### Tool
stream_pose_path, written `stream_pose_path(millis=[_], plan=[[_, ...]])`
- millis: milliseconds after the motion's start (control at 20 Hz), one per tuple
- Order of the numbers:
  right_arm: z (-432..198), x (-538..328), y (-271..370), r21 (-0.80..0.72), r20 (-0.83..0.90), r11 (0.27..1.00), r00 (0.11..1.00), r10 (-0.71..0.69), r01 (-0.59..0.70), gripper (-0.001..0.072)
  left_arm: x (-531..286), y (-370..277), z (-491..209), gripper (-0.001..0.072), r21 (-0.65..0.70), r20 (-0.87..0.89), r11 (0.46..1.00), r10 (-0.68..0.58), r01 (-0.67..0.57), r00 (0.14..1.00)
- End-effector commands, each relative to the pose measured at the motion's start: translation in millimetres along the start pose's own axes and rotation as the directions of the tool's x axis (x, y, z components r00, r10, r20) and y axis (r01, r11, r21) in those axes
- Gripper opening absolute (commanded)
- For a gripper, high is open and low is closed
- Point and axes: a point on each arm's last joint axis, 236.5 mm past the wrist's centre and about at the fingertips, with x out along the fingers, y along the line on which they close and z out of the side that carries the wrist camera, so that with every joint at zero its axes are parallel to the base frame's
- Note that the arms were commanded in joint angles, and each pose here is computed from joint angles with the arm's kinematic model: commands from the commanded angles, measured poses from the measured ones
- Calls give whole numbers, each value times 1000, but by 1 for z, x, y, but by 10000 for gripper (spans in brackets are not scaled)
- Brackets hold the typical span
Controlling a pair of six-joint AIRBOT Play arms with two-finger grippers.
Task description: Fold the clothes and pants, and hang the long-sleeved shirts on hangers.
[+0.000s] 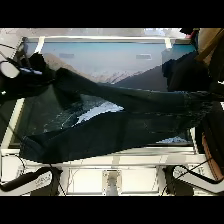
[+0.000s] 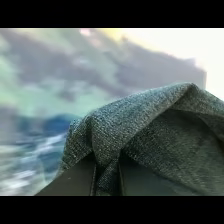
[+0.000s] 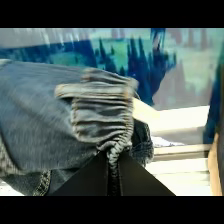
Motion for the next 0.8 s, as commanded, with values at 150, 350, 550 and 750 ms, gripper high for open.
stream_pose_path(millis=[150, 350, 550, 750], plan=[[-14, -21, -4, 30, 74, 999, 996, -42, 40, 49, -28, 5, 3, 20, 329, 37, 922, 205, -206, 978], [-13, 47, -17, 77, 45, 997, 998, -32, 29, 50, 83, -48, -47, 22, 470, -160, 879, 176, -82, 971], [-15, 103, -23, 155, 12, 988, 1000, -7, 5, 57, 141, -62, -86, 658, 408, -260, 910, 191, -71, 947], [22, 91, -28, 163, 160, 987, 987, -33, 6, 337, 86, -60, -15, 699, 252, -59, 960, 138, -119, 989]])
